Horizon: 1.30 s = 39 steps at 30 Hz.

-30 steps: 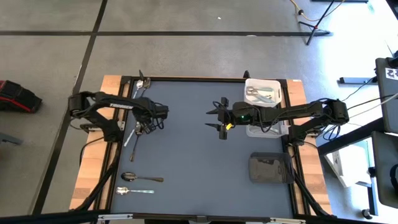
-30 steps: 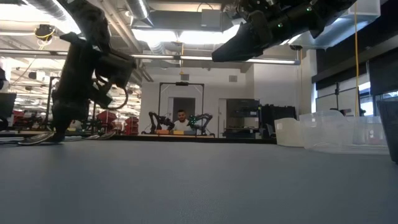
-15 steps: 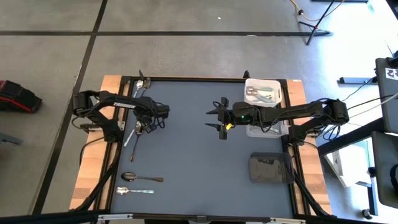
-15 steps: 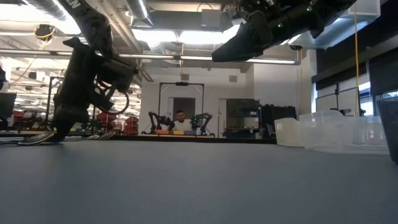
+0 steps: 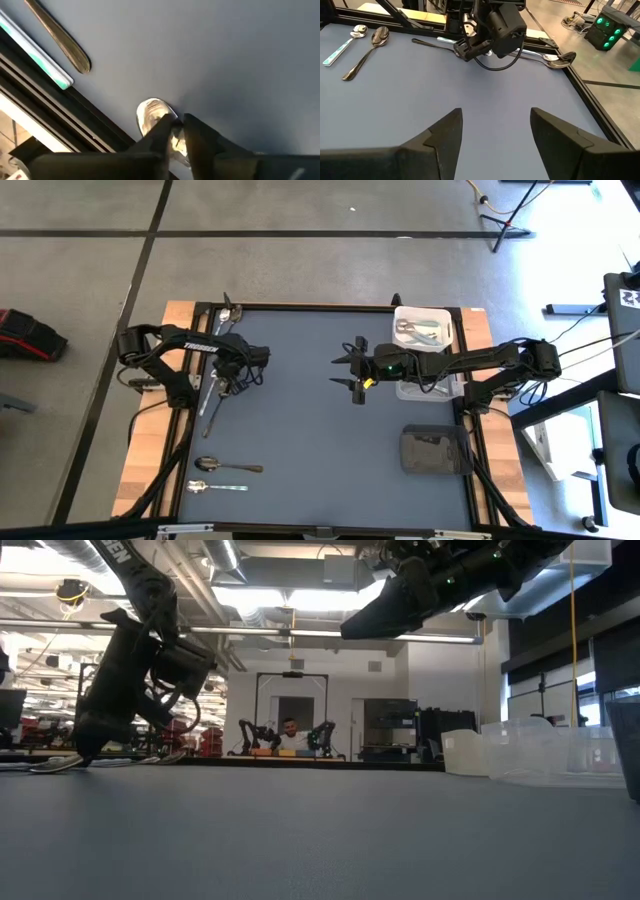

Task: Sort silverware by color (type)
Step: Put the white green spoon into the transparent bin

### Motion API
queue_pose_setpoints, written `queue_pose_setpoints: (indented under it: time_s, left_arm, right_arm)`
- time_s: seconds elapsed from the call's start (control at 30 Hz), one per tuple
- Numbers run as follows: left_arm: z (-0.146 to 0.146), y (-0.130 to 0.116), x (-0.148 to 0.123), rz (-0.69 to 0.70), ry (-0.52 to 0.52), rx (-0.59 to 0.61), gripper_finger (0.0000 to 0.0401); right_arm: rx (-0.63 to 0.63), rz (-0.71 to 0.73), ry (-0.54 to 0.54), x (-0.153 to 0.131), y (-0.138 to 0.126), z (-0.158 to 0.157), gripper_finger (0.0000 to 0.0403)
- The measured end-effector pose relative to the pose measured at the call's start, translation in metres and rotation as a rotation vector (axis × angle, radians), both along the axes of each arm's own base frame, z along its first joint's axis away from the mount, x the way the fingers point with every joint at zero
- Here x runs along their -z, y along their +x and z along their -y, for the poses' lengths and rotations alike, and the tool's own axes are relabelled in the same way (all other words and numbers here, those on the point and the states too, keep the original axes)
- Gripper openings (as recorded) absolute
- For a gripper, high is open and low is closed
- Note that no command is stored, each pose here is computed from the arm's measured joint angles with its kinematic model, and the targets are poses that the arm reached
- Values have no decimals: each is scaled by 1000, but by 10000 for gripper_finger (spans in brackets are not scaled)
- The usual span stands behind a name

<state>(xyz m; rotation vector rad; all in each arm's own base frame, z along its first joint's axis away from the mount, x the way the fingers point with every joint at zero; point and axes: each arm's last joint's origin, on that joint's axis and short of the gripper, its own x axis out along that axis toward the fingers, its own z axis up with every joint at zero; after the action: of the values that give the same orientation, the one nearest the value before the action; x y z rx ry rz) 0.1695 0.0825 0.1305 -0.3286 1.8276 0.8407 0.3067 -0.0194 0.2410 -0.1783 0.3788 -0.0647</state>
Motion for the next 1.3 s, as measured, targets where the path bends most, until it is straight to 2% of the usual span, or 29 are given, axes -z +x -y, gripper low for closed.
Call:
queue_pose_setpoints:
  time_s: [0.1, 0.17, 0.4, 0.63, 0.83, 1.0, 1.13, 1.3]
  left_arm:
    - [-1, 2, 0, 13, 1, 9, 7]
    - [-1, 3, -1, 14, 5, 10, 6]
    - [-2, 4, -17, -57, -5, 18, 40]
    - [-14, 13, -44, -5, 98, 52, 92]
    - [-51, 17, -66, 64, 168, 26, 135]
    - [-94, 4, -78, 145, 197, -76, 139]
    - [-122, -10, -72, 150, 162, -181, 138]
    - [-152, -18, -53, 94, 112, -254, 138]
  right_arm:
    - [0, 0, -2, 0, 0, 0, 223]
    - [1, 0, -3, 0, 0, 0, 223]
    - [2, 1, -2, 0, 0, 0, 223]
    - [2, 1, -1, 0, 0, 0, 223]
    - [3, 2, -1, 0, 0, 0, 223]
    - [3, 2, -1, 0, 0, 0, 223]
    - [3, 2, -1, 0, 0, 0, 223]
    - [3, 1, -1, 0, 0, 0, 223]
